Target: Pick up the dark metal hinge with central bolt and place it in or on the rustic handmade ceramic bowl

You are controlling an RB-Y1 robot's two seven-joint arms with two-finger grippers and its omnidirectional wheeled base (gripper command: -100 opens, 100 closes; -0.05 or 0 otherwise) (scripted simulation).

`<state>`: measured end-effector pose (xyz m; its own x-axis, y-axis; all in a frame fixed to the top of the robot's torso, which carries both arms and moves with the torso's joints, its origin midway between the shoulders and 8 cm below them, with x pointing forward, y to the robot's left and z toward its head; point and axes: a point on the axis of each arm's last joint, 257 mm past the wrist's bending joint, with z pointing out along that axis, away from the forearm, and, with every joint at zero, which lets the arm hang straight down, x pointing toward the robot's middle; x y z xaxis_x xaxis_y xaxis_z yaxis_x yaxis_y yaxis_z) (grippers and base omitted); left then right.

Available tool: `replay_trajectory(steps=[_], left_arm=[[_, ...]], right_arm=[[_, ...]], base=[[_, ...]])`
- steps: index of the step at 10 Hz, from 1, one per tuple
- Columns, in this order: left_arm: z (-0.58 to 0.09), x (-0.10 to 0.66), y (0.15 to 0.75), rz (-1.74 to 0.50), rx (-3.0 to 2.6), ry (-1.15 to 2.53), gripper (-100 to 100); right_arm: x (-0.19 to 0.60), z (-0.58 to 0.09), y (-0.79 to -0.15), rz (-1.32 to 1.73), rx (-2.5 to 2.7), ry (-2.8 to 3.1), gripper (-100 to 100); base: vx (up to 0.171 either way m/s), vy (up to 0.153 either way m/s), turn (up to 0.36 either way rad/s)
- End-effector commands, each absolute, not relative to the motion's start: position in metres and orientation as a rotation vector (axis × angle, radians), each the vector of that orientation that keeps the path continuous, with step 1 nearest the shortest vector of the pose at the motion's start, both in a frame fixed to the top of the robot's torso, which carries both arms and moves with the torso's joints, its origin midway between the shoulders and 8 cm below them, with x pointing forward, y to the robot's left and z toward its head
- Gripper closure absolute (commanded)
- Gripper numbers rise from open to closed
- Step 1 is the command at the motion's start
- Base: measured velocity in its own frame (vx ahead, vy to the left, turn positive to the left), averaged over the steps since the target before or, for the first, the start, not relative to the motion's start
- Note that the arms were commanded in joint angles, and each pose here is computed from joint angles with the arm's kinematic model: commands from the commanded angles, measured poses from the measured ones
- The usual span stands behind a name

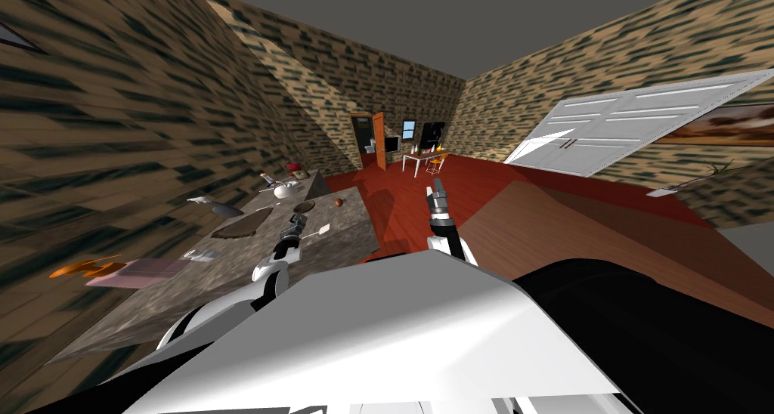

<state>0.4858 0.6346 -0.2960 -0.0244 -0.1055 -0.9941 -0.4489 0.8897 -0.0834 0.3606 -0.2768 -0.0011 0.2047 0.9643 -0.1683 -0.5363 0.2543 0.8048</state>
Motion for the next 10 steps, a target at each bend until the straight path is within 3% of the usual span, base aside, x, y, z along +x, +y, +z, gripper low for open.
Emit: replay_trajectory(steps=[1,10], left_arm=[[-0.291,0.489,0.637,0.274,-0.449,1.584,100],[-0.266,0.502,0.649,0.221,-0.471,1.569,100]], right_arm=[[0.361,-0.001,-0.277,1.168,0.684,0.768,0],[0.361,-0.001,-0.277,1.168,0.684,0.768,0]], base=[[0.008,0.006,-0.022],[0.012,0.011,-0.025]])
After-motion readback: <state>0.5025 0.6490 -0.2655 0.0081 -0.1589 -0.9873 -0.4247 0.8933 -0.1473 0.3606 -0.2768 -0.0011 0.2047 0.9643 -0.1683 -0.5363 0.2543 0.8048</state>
